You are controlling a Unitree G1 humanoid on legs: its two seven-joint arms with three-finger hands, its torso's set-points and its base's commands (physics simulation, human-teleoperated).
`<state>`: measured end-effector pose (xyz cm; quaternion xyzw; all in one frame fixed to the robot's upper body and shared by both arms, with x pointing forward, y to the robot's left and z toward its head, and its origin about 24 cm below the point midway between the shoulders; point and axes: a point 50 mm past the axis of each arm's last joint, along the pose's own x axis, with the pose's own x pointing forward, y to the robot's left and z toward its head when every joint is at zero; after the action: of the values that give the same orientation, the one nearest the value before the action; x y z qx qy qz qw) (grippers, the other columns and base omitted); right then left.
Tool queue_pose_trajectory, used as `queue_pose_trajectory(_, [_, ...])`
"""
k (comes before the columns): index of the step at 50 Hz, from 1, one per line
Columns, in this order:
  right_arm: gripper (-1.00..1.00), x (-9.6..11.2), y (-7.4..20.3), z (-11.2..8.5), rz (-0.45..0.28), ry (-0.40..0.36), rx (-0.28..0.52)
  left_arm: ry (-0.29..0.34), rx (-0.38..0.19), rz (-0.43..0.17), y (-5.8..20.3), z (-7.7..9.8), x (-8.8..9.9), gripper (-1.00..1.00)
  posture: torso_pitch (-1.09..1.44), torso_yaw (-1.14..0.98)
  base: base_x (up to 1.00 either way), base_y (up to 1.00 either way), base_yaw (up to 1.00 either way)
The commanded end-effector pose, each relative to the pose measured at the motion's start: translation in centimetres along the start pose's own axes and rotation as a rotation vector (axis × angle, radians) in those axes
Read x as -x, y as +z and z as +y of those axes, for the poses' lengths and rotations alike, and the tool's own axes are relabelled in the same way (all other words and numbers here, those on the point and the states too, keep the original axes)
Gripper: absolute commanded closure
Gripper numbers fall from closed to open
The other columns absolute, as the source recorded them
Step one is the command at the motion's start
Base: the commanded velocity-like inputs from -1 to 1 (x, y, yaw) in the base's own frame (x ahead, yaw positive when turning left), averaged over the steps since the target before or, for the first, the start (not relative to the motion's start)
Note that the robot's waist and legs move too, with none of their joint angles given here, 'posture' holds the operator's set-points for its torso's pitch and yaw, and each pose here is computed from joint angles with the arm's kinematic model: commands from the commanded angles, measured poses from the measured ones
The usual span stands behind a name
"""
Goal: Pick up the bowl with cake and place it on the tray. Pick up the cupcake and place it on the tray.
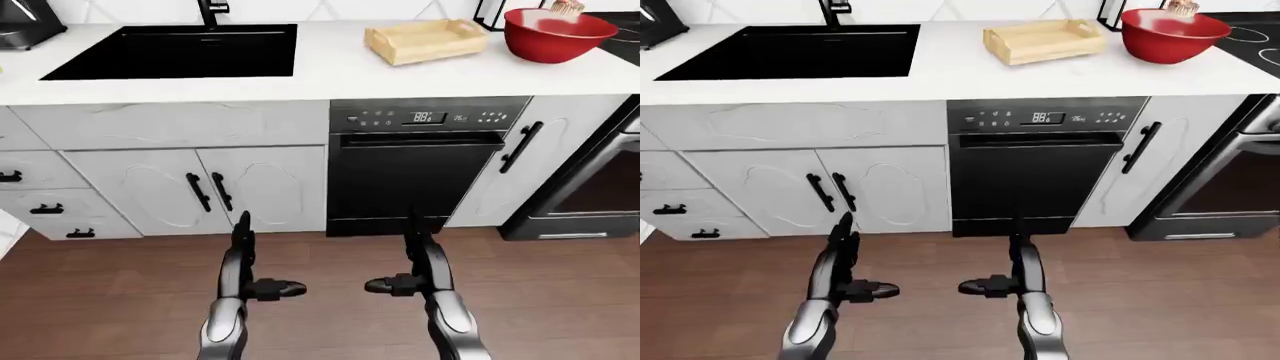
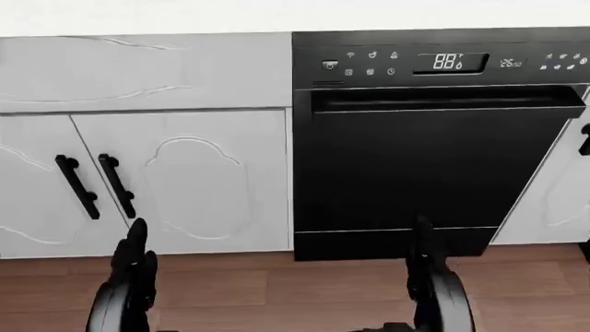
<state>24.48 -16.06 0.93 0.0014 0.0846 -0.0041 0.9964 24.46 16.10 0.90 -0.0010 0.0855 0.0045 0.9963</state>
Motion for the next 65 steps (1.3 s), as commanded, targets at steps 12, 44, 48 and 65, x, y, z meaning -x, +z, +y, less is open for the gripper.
queue_pose_trajectory(12, [-1.00,-0.3,3.9,0.6,-0.178,0.027,0.005,-0.013,-0.014,-0.200,4.7,-0.3,0.4,-1.00,0.00,0.00,0.00,0.00,0.00])
queue_pose_trajectory(44, [-1.00,1.2,11.5,1.1,-0.295,0.039,0.009,-0.027,-0.044,-0.310,12.4,-0.6,2.7,-1.00,0.00,0.00,0.00,0.00,0.00])
queue_pose_trajectory(48, [-1.00,1.7,13.1,1.4,-0.325,0.051,0.003,-0.030,-0.053,-0.341,14.3,-0.7,3.3,-1.00,0.00,0.00,0.00,0.00,0.00])
queue_pose_trajectory(65, [-1.00,1.8,13.1,1.7,-0.335,0.090,-0.017,-0.019,-0.046,-0.358,14.6,-0.4,4.2,-1.00,0.00,0.00,0.00,-0.61,0.00])
